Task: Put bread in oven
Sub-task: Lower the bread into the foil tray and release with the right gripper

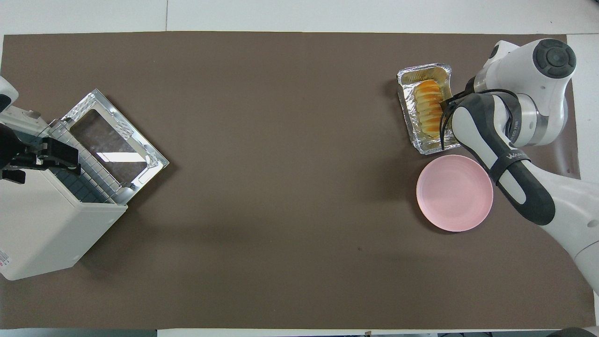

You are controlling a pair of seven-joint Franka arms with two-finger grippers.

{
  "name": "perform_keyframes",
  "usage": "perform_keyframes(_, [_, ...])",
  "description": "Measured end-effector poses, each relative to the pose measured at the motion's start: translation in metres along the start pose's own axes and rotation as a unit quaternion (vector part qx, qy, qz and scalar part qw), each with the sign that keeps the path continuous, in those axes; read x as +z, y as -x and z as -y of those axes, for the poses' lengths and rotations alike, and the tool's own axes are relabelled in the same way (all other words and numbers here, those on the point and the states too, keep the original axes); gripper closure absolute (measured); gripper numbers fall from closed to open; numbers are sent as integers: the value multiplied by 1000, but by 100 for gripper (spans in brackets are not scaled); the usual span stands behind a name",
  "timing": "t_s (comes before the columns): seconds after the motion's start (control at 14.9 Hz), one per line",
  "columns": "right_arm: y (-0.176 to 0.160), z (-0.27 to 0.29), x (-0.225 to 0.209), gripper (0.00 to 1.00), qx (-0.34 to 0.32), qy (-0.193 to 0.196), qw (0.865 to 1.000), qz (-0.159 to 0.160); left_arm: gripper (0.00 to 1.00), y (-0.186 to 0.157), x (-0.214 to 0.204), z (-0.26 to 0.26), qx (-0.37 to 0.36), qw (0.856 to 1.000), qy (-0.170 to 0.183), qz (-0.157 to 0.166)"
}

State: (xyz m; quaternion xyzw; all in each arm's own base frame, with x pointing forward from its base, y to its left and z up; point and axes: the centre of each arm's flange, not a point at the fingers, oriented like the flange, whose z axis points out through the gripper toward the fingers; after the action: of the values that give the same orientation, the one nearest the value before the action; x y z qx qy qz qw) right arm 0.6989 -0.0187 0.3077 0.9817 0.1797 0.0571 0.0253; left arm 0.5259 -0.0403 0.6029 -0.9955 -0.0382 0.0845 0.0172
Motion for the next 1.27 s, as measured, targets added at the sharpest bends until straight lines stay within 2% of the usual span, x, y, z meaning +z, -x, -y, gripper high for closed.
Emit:
perform_keyframes(0.4, [0, 5, 1, 98, 13, -2, 1000, 1, 0, 0, 0, 0, 0, 1000, 0, 0])
perform_keyframes(0.6, [1, 4, -2, 98, 14, -3, 1000, 6, 0, 0, 0, 0, 0, 1000, 0, 0])
perform_keyframes(0.81, [-2, 6, -19, 98, 14, -13, 999, 29, 0, 0, 0, 0, 0, 1000, 0, 0])
perform_keyframes(1.07, [-17, 34, -94, 98, 22, -48, 997, 55, 0, 0, 0, 0, 0, 1000, 0, 0])
perform_keyframes(1.27, [-27, 103, -163, 98, 57, -65, 994, 65, 0, 0, 0, 0, 0, 1000, 0, 0])
